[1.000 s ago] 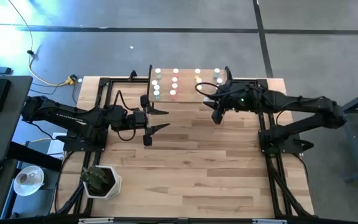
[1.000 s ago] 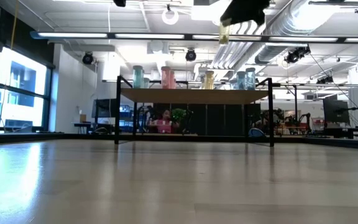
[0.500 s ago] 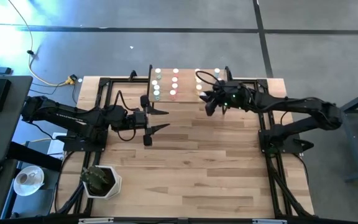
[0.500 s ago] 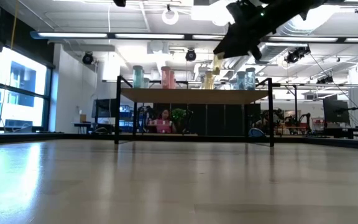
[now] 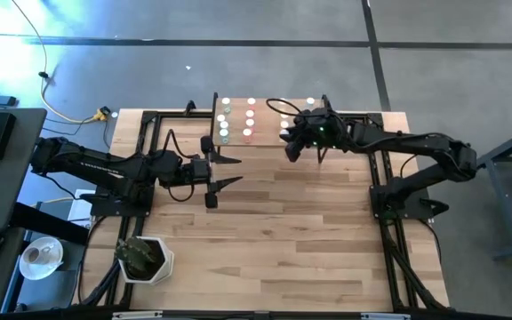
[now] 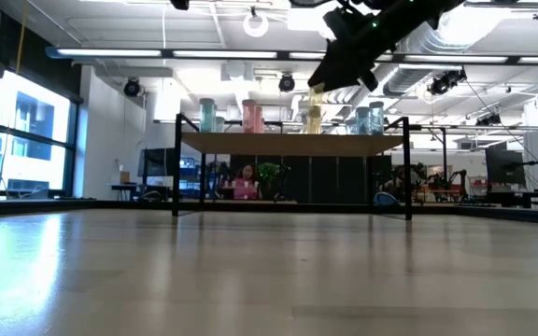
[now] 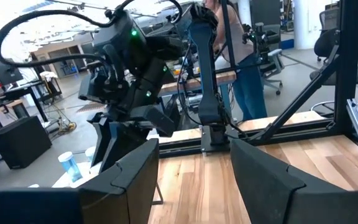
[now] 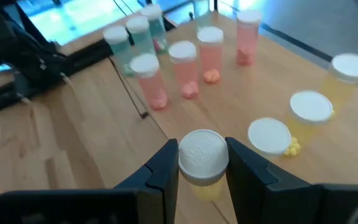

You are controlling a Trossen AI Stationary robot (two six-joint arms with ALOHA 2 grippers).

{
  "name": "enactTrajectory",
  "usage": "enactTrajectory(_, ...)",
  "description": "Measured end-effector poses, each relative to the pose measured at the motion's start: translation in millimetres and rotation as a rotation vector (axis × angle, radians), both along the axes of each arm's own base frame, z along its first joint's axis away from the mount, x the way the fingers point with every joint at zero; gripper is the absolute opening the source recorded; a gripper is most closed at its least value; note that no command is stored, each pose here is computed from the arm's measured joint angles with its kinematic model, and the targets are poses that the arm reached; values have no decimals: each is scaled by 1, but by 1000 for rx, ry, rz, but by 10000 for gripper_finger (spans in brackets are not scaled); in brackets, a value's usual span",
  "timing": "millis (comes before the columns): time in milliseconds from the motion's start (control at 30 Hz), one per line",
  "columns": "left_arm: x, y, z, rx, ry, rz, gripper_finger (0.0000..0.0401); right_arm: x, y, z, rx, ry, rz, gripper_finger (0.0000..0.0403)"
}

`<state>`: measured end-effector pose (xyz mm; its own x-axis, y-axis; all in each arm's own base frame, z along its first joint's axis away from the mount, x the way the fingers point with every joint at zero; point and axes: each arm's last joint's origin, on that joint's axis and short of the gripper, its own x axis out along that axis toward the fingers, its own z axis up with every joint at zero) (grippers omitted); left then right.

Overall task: Pick and place medicine bottles onto shelf by color
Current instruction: Put the yellow pill bottle on the shelf

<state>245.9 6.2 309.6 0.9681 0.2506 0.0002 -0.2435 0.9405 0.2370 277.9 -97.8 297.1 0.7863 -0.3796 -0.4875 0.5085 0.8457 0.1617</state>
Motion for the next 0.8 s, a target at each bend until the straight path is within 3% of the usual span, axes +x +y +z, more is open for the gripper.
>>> enactTrajectory(800, 0, 0, 0, 0, 0, 0, 189, 10, -15, -14, 15, 119, -40, 92)
